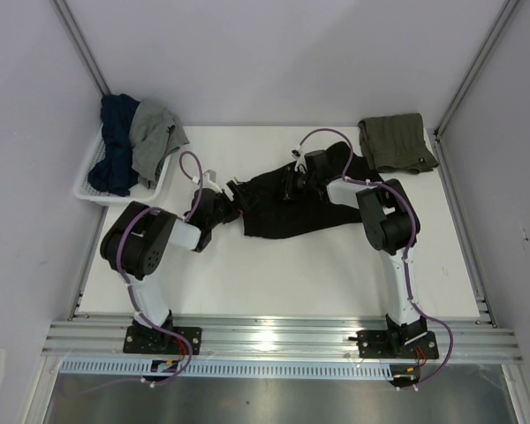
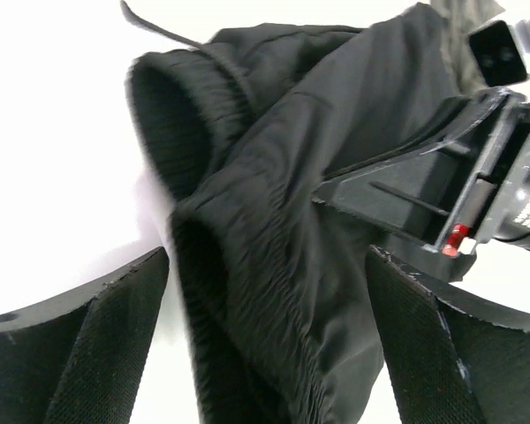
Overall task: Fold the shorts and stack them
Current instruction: Fold the shorts
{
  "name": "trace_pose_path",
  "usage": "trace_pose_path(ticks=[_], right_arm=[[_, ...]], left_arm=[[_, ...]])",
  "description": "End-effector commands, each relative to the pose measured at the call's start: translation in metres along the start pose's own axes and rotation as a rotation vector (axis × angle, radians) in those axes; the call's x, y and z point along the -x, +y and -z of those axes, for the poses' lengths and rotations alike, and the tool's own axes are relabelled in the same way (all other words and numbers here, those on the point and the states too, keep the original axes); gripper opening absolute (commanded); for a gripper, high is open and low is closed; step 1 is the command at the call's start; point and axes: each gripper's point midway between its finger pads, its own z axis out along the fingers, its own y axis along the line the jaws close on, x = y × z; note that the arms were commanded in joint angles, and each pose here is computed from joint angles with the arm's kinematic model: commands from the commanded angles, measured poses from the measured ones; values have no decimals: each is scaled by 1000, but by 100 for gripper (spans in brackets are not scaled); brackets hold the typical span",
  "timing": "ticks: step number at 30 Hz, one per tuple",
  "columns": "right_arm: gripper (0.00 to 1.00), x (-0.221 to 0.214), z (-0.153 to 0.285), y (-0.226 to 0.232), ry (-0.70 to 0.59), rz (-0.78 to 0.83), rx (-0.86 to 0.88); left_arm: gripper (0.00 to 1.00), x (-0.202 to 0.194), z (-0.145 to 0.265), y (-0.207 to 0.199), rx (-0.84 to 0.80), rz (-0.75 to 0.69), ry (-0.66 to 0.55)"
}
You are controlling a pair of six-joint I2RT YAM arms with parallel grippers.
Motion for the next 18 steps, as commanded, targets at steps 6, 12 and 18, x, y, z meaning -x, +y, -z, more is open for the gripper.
trace_pose_path(ticks=[6, 12, 18], right_arm=[[21, -9, 1, -17, 27, 18, -69], [21, -9, 2, -12, 30, 27, -51], [21, -8, 4, -9, 30, 33, -39]], left_arm=[[97, -19, 29, 56, 285, -40, 51], [95, -21, 1, 47, 228, -39, 91], [96, -22, -11, 36, 211, -76, 99]])
